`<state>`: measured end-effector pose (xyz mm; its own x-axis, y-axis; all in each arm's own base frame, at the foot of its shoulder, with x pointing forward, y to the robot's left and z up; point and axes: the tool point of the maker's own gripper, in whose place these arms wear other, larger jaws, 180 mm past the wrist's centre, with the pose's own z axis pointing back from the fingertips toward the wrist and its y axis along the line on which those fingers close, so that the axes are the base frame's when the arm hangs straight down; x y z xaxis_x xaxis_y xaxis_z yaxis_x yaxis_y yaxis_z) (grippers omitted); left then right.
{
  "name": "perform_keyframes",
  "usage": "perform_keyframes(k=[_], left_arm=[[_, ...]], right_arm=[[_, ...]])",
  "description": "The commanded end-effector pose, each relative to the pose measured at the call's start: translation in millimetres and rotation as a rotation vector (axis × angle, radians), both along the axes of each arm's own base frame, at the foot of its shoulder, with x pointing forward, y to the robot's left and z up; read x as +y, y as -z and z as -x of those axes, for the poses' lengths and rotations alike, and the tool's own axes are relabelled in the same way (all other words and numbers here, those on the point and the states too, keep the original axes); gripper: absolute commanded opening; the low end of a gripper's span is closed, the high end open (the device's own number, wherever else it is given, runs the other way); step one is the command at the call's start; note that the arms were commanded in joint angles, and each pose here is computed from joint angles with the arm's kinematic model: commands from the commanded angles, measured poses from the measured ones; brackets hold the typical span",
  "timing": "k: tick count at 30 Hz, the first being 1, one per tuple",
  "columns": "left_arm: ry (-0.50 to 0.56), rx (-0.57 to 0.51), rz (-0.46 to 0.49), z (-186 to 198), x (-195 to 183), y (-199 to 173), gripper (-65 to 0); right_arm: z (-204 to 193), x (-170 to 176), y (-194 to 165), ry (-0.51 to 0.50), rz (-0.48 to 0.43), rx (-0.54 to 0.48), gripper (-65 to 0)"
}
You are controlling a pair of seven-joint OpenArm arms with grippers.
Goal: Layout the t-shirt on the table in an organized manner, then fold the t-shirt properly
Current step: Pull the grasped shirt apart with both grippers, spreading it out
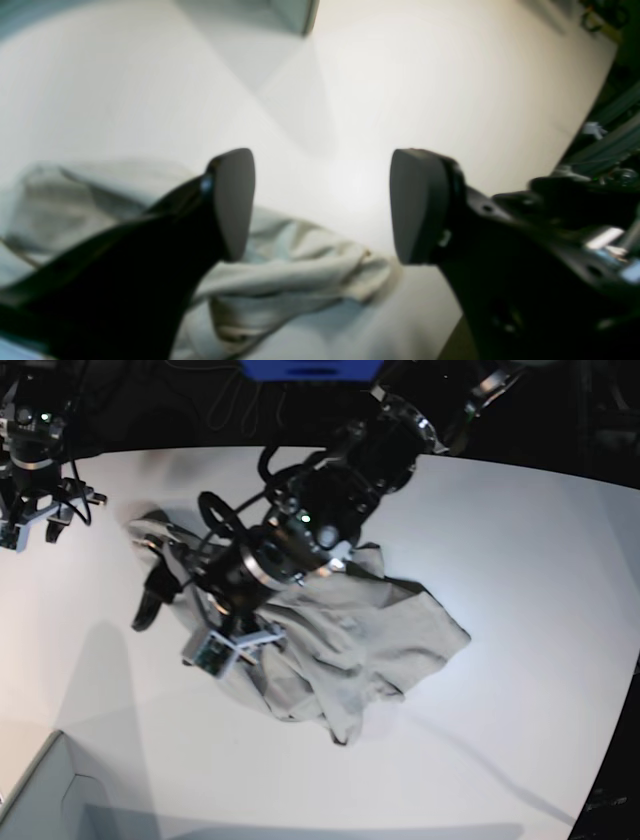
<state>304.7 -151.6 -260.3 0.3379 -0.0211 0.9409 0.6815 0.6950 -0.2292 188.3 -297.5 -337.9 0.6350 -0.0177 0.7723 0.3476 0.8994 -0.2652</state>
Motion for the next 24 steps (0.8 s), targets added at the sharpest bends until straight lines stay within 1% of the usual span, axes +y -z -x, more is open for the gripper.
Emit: perform_keyframes(k=[1,3,6,8,10,11,14,18,24], left_arm=[[-0.066,-0.030,0.002,-15,22,-6,-27.8],[-0.185,0.002,-0.027,-34,68,11,-28.6],[-0.417,0.100,-0.064,-66,150,49,-26.6],[-0.567,0.189,-0.078,-79,204,81,-24.6],[-0.674,0.254,-0.075,-90,242,101,-23.5],[-0.710,0.289,-0.080,-93,256,113,-23.4],[-0.769,0.390,-0.095,-97,278,146,-23.4],[-0.774,0.491,-0.121,-95,280,179,-23.4],[-0.778,0.526,-0.134,-90,281,191,-23.8]], right_arm=[[-5,-1,-10,-0.012,0.020,-0.035,-36.6],[-5,0,-10,-0.014,0.019,-0.035,-36.6],[-4,2,-8,-0.006,0.008,-0.036,-36.6],[-4,3,-8,-0.008,0.005,-0.036,-36.6],[-6,9,-6,-0.020,-0.005,-0.035,-36.6],[-7,13,-5,-0.028,-0.012,-0.035,-36.6],[-11,24,-2,-0.056,-0.028,-0.033,-36.6],[-15,36,1,-0.084,-0.047,-0.032,-36.6],[-15,38,1,-0.090,-0.050,-0.031,-36.6]])
